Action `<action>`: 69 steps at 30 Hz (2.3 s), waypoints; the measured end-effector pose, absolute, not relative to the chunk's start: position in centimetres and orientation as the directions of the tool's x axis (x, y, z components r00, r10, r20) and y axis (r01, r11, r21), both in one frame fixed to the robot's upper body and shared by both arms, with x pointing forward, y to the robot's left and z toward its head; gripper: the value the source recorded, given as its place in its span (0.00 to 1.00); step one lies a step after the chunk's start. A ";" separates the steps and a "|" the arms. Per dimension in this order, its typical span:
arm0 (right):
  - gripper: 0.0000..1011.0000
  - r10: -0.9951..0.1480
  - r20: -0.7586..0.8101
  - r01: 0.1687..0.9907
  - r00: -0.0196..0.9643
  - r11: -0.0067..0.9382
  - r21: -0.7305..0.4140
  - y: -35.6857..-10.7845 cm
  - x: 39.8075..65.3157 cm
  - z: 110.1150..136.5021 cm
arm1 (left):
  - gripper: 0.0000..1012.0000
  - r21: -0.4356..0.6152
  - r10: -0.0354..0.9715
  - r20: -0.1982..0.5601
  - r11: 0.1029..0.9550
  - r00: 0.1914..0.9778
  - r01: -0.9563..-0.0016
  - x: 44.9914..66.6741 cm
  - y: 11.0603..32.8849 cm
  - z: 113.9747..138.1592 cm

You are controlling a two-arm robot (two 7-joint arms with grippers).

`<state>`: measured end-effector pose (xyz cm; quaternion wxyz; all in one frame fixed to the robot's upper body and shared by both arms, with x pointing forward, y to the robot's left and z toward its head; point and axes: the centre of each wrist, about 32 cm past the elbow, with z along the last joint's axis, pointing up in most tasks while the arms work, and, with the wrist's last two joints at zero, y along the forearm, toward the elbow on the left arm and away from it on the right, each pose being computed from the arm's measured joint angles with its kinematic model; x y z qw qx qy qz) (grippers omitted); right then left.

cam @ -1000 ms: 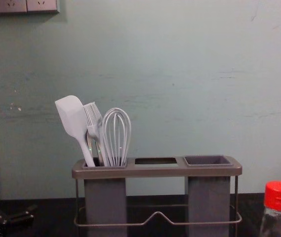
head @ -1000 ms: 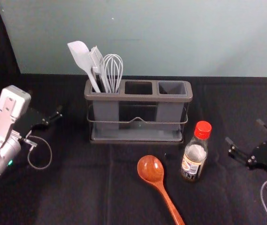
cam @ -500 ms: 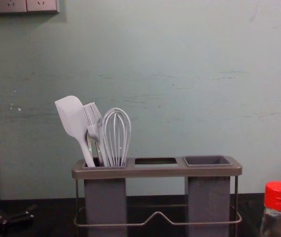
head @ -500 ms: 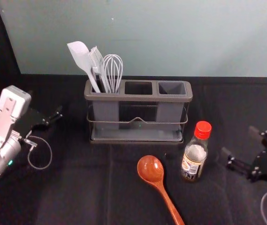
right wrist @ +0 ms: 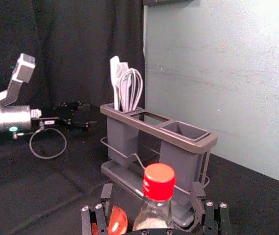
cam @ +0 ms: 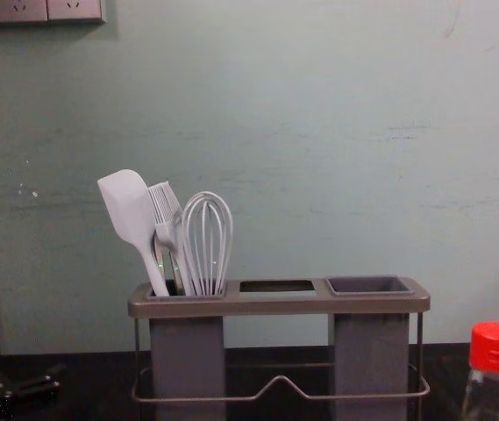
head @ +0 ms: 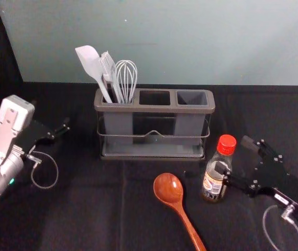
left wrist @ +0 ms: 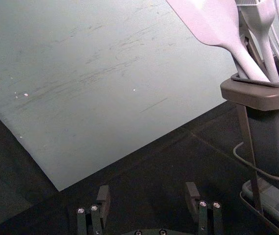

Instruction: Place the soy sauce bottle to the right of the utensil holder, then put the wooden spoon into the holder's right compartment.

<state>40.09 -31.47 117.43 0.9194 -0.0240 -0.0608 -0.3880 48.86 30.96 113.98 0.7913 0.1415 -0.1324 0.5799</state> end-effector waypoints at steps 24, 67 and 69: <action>0.99 -0.730 0.085 0.731 0.679 0.682 0.022 -29.6 43.8 116.3 | 0.99 0.070 0.880 0.374 0.287 0.292 -0.955 48.9 31.0 114.0; 0.39 -0.755 0.117 0.756 0.645 0.653 0.050 -32.1 43.1 118.8 | 0.99 0.070 0.880 0.374 0.287 0.292 -0.955 48.9 31.0 114.0; 0.39 -0.762 0.120 0.762 0.637 0.645 0.052 -32.5 43.6 118.9 | 0.99 0.070 0.880 0.374 0.287 0.292 -0.955 48.9 31.0 114.0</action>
